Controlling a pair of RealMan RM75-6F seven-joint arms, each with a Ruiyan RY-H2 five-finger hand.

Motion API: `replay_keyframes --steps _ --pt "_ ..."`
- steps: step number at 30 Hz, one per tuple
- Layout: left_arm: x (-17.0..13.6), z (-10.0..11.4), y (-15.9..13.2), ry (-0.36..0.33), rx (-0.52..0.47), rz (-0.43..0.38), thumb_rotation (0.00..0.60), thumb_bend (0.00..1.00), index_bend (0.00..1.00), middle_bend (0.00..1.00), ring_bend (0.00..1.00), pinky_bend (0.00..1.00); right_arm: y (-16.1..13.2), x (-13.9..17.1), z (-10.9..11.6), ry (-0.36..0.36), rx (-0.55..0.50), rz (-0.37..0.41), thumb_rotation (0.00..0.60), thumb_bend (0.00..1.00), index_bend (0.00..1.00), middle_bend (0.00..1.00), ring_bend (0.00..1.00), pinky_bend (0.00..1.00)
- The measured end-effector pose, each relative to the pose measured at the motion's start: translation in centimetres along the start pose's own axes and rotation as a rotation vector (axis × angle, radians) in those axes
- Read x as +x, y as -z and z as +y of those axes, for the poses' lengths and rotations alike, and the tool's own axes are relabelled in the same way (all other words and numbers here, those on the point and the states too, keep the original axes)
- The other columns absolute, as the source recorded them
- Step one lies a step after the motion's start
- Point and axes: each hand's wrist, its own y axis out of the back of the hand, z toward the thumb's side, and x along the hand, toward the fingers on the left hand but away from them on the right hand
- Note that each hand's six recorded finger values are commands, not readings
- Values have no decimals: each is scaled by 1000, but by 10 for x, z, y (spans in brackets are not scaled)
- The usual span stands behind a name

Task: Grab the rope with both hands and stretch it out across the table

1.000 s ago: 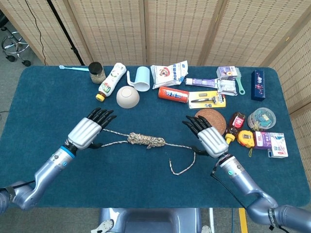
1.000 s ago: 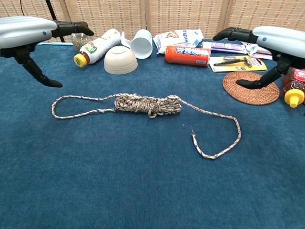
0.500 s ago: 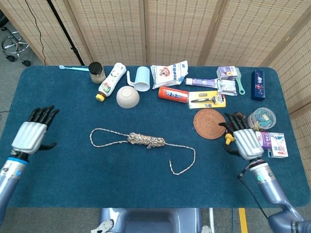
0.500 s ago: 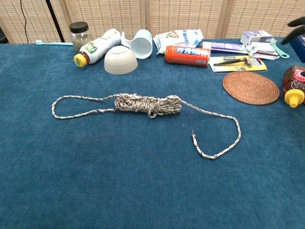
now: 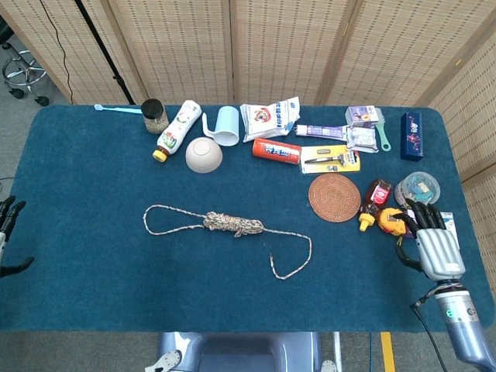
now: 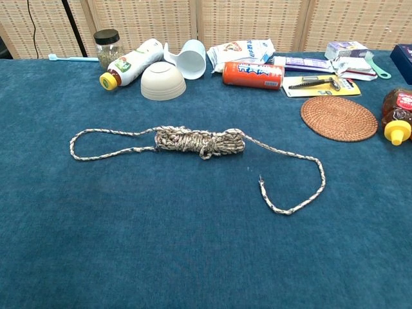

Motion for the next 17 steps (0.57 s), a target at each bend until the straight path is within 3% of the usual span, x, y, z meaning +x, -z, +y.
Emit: replay_keyframes --steps 10,17 --pt "-45 1 12 17 -12 52 600 140 68 0 0 0 15 38 10 37 8 -76 600 377 250 70 39 0" --pt "-47 1 10 19 -29 48 600 139 69 0 0 0 21 46 14 53 3 -102 600 376 250 70 38 0"
